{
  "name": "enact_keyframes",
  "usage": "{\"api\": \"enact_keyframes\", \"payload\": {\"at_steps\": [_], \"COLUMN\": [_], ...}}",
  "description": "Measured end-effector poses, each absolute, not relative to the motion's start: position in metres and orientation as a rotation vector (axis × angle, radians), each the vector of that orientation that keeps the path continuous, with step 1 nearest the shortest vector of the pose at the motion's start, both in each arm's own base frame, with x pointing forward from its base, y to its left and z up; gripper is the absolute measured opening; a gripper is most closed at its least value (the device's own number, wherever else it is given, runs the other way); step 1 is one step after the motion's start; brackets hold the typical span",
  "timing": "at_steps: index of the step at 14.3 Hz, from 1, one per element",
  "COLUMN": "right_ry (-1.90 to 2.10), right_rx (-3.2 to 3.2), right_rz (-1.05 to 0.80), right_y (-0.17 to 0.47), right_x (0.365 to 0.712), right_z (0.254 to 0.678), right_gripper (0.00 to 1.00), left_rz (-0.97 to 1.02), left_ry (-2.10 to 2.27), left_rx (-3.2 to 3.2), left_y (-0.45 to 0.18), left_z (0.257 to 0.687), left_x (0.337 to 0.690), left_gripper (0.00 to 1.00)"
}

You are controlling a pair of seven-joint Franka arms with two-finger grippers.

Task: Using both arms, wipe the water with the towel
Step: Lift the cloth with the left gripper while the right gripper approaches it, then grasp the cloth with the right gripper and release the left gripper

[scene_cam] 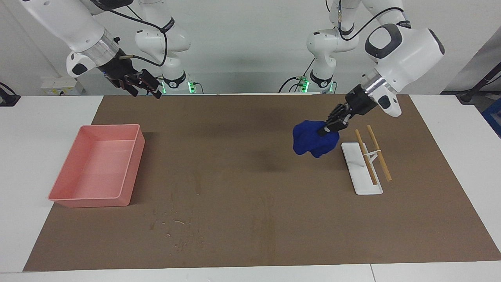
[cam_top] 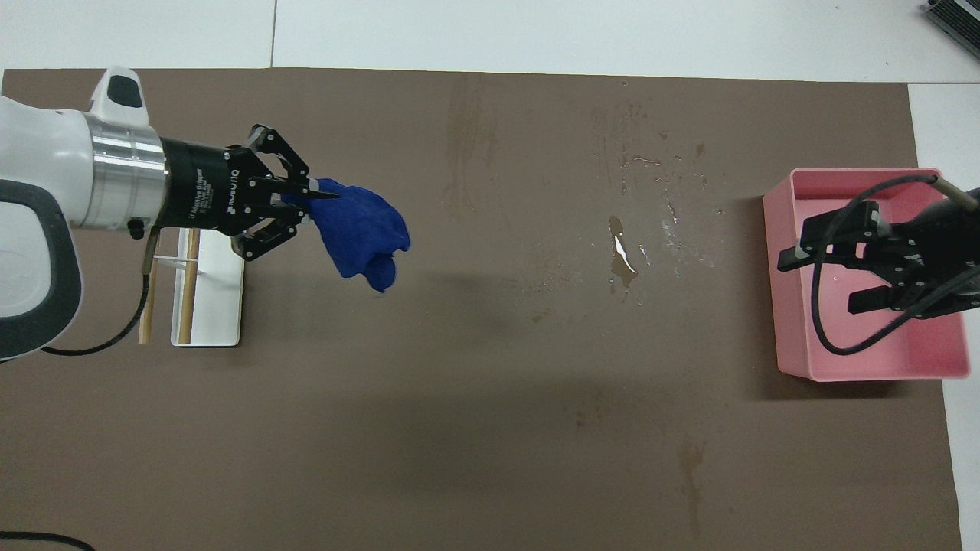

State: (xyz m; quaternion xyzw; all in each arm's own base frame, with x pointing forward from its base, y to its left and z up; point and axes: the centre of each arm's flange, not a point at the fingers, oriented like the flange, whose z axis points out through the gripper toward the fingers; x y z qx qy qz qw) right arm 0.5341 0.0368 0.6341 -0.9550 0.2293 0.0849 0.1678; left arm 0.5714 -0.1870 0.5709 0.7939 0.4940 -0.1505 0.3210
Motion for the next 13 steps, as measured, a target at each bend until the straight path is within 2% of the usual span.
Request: {"api": "enact_keyframes", "payload": {"at_steps": [8, 13], "right_ry": [1.282, 1.399], "right_rx": [-2.099, -1.939], "right_rz": [0.325, 0.279], "right_y": [0.139, 0.171], "right_x": [0.541, 0.541], "right_z": [0.634, 0.597], "right_gripper": [1.0, 1.0], "left_rz": [-0.44, -0.438], "left_ry": [1.563, 1.617], "left_rx": [1.635, 1.467], "left_y": [-0.323, -0.365], "left_z": [0.58, 0.59], "left_x": [0.533, 0.508], "left_gripper": [0.13, 0.13]}}
